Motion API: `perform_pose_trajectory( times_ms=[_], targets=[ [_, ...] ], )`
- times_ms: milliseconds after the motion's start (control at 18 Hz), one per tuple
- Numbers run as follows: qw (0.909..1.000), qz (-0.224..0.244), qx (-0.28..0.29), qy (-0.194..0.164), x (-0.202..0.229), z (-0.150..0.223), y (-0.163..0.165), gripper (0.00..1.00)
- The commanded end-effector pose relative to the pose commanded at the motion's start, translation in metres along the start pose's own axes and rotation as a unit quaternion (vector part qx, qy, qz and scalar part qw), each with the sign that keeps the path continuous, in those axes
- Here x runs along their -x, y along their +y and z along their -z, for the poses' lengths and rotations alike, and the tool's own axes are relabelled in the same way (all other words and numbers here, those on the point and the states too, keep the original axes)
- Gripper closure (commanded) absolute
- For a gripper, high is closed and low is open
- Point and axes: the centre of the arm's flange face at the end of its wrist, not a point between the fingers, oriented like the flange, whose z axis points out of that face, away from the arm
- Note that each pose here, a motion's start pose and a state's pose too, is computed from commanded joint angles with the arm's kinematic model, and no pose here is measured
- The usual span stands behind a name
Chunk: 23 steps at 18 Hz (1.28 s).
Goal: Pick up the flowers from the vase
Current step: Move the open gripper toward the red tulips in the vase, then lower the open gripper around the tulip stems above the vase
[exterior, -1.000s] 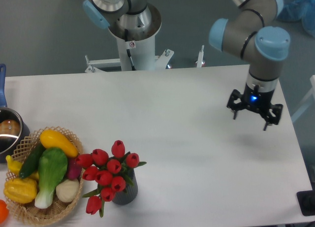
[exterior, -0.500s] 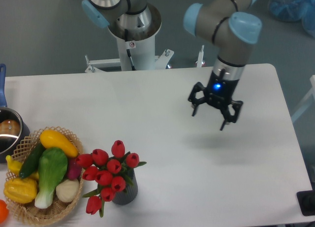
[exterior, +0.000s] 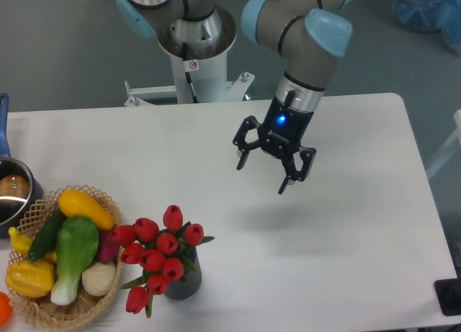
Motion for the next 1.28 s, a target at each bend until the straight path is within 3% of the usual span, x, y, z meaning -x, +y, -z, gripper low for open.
perform_pose_trajectory(
  times_ms=[278,556,1278],
  targets=[
    [0.9966,-0.009,-0.066,0.047,-0.014,-0.02,-0.018,0.0],
    [0.9935,-0.016,-0.068,0.089,-0.009,-0.07,-0.028,0.0],
    [0.9889,-0.033,-0.101,0.103,0.019,-0.097,-0.042,0.0]
  ],
)
